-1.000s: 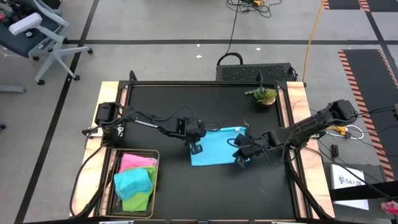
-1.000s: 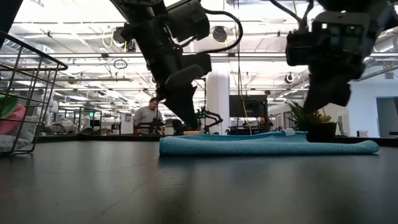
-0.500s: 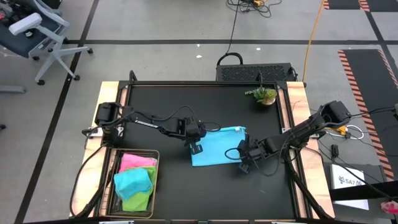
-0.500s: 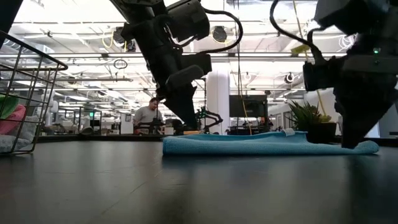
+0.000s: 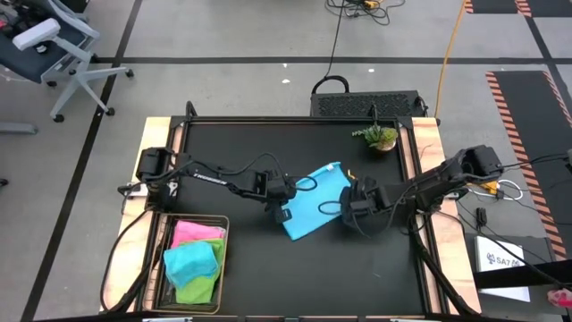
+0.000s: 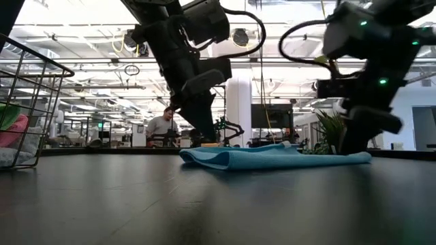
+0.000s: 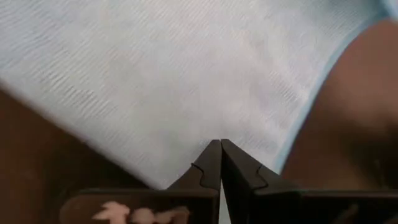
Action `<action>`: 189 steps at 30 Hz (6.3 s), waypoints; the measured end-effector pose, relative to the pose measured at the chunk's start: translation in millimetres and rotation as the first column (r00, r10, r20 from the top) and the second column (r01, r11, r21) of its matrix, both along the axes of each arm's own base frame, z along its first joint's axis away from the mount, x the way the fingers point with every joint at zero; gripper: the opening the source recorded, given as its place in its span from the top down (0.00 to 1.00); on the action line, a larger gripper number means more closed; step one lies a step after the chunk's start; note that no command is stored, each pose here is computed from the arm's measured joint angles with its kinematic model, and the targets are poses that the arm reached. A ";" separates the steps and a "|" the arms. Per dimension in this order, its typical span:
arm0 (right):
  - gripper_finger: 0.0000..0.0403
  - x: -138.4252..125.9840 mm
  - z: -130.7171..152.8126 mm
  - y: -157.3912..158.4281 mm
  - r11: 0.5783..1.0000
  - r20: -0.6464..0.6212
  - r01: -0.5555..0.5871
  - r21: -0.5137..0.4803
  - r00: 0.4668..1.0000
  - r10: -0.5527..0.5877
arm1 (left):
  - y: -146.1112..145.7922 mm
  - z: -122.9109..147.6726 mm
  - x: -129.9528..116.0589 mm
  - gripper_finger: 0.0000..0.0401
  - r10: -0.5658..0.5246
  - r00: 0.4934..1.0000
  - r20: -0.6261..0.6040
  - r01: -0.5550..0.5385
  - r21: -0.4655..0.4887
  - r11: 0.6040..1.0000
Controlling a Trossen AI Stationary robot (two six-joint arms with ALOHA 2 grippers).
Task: Fold microfiber towels
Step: Fold the blue microfiber cloth
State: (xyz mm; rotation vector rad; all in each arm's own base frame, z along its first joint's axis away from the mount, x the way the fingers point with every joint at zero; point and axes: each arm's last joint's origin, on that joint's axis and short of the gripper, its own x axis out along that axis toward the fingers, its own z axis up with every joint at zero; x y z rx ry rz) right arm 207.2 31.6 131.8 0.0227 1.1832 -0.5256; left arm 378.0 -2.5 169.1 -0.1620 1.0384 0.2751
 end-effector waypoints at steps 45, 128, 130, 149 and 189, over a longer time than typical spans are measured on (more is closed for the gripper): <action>1.00 70.8 -32.0 67.9 0.684 0.251 -0.339 0.646 0.941 0.229 | 13.2 151.9 -121.1 0.97 0.238 0.956 0.173 -0.266 0.162 0.950; 1.00 4.5 -5.3 -1.9 0.919 0.208 0.161 0.361 0.946 -0.247 | 13.7 152.1 -120.9 0.99 0.281 0.940 0.191 -0.308 0.129 0.943; 1.00 6.7 -4.5 -3.5 0.939 0.242 0.133 0.316 0.946 -0.215 | 13.7 152.1 -120.9 0.99 0.282 0.940 0.191 -0.309 0.129 0.942; 1.00 25.2 10.4 -13.5 0.920 0.228 0.081 0.384 0.957 -0.180 | 13.7 152.1 -120.9 0.96 0.283 0.940 0.191 -0.310 0.129 0.942; 1.00 59.7 8.9 -75.2 0.923 -0.004 0.194 0.333 0.979 -0.204 | 13.7 152.0 -121.0 0.95 0.273 0.944 0.186 -0.300 0.137 0.944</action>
